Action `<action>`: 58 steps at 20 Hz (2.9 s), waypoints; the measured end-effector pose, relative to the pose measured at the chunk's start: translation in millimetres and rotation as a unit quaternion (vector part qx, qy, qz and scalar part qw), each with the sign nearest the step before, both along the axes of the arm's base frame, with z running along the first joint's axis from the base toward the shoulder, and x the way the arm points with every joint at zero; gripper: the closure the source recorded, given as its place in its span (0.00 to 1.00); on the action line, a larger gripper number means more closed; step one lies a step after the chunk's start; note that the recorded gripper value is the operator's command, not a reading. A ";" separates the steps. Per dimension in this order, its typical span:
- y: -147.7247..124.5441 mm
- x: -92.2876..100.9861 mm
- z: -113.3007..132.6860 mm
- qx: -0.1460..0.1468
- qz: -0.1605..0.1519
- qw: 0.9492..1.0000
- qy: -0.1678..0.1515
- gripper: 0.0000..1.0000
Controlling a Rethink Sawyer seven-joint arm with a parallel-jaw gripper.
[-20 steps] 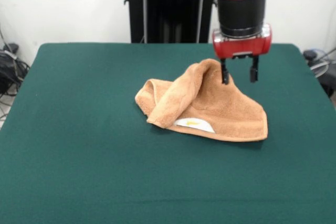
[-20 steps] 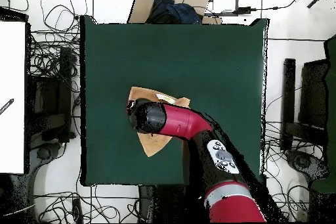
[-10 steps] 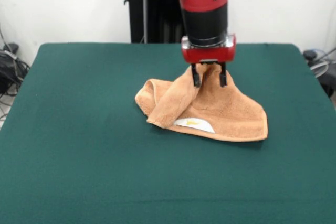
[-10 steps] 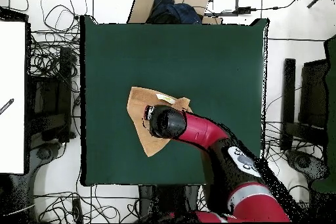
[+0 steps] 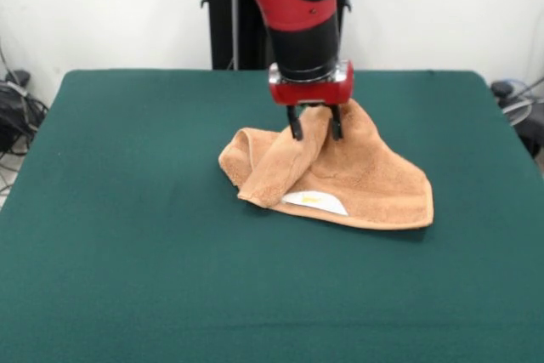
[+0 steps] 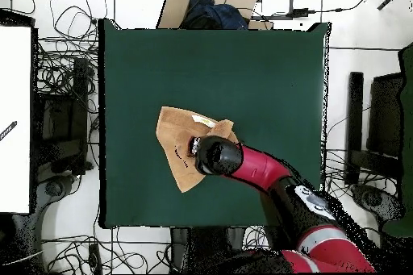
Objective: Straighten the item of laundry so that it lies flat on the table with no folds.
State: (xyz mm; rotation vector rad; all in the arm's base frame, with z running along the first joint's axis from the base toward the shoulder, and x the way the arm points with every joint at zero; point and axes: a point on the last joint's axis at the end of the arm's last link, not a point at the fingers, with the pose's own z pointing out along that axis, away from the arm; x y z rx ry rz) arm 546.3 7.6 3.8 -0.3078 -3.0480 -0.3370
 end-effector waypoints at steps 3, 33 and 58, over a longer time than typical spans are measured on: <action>-7.3 -6.1 -7.7 0.005 -0.005 1.000 0.007 0.00; -9.3 -22.3 -30.1 0.034 0.014 0.999 0.014 1.00; 27.0 -25.0 -3.1 -0.051 0.061 0.992 -0.093 1.00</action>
